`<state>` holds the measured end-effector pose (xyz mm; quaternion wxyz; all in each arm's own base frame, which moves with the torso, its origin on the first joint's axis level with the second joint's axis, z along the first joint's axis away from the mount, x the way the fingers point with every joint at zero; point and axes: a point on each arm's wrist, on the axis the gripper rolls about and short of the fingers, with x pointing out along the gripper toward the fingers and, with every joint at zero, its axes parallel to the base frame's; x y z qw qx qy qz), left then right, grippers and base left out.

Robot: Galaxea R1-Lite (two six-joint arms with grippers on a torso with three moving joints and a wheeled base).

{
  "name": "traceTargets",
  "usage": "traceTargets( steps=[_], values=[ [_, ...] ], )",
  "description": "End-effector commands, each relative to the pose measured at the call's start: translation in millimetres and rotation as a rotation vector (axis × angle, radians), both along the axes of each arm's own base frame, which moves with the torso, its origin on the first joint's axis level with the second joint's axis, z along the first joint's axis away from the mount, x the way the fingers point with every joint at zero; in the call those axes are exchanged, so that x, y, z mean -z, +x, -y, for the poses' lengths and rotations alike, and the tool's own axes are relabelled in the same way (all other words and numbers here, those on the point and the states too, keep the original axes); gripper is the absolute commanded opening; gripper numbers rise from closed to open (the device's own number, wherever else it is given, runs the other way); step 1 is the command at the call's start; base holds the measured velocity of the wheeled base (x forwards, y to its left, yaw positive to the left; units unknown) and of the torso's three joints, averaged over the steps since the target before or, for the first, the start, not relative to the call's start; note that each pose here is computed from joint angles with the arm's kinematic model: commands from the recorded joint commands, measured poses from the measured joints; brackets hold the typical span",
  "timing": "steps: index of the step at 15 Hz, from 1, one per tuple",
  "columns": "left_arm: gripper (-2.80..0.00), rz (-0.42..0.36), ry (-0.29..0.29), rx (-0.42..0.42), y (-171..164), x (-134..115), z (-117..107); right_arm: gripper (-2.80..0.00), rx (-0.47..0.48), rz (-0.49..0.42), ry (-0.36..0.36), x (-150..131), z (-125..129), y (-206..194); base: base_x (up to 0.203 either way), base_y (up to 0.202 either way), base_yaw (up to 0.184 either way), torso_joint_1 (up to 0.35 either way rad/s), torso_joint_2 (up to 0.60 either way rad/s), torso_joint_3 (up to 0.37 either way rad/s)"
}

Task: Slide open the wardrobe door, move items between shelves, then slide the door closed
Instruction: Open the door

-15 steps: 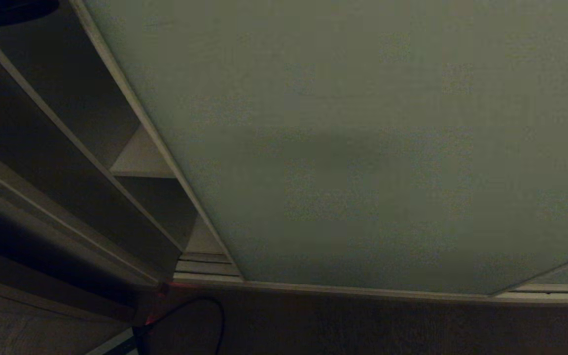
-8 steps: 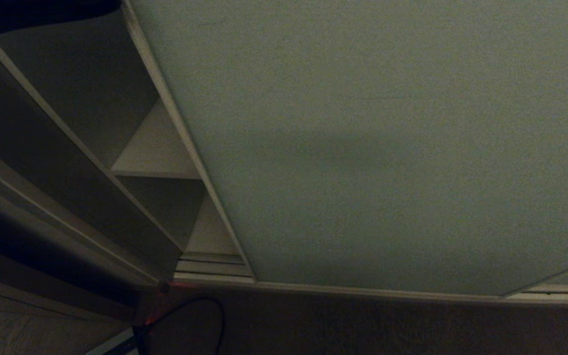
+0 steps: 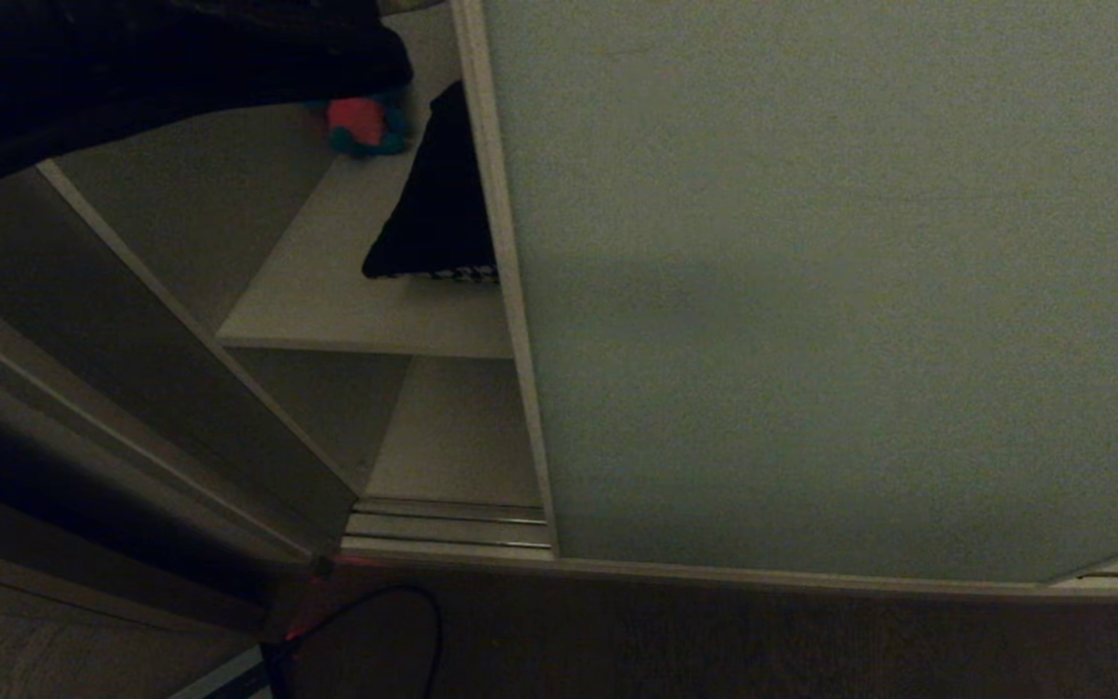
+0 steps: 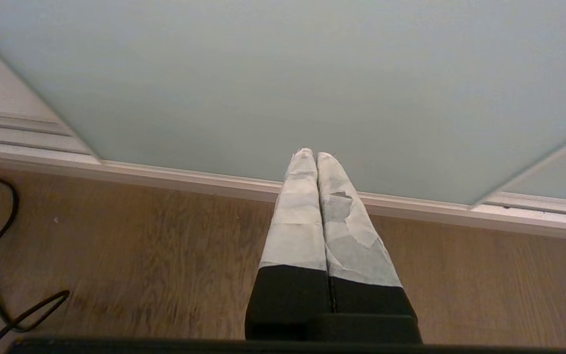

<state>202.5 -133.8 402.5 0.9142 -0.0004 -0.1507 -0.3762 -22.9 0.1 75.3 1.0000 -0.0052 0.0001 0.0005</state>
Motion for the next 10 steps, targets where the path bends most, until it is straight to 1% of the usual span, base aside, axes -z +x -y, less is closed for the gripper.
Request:
traceTargets(
  steps=[1,3,5,7,10],
  values=[
    [-2.8,-0.003,0.027,0.03,13,7,20,-2.8,0.0,-0.004,0.0,1,0,0,0.0,0.0,0.0,0.0,0.0,0.0],
    [-2.8,0.001,0.012,0.003,14,5,21,-2.8,0.0,-0.004,0.0,1,0,0,0.0,0.0,0.0,0.0,0.0,0.0],
    [-2.8,-0.006,-0.011,-0.051,12,3,15,-2.8,0.0,-0.004,0.0,1,0,0,0.0,0.0,0.0,0.0,0.0,0.0],
    [-2.8,-0.039,-0.064,-0.07,8,2,7,-2.8,0.0,-0.004,0.0,1,0,0,0.0,0.0,0.0,0.0,0.0,0.0],
    [-2.8,-0.039,-0.114,-0.141,-11,-1,-11,-2.8,0.0,-0.004,0.0,1,0,0,0.0,0.0,0.0,0.0,0.0,0.0]
  ],
)
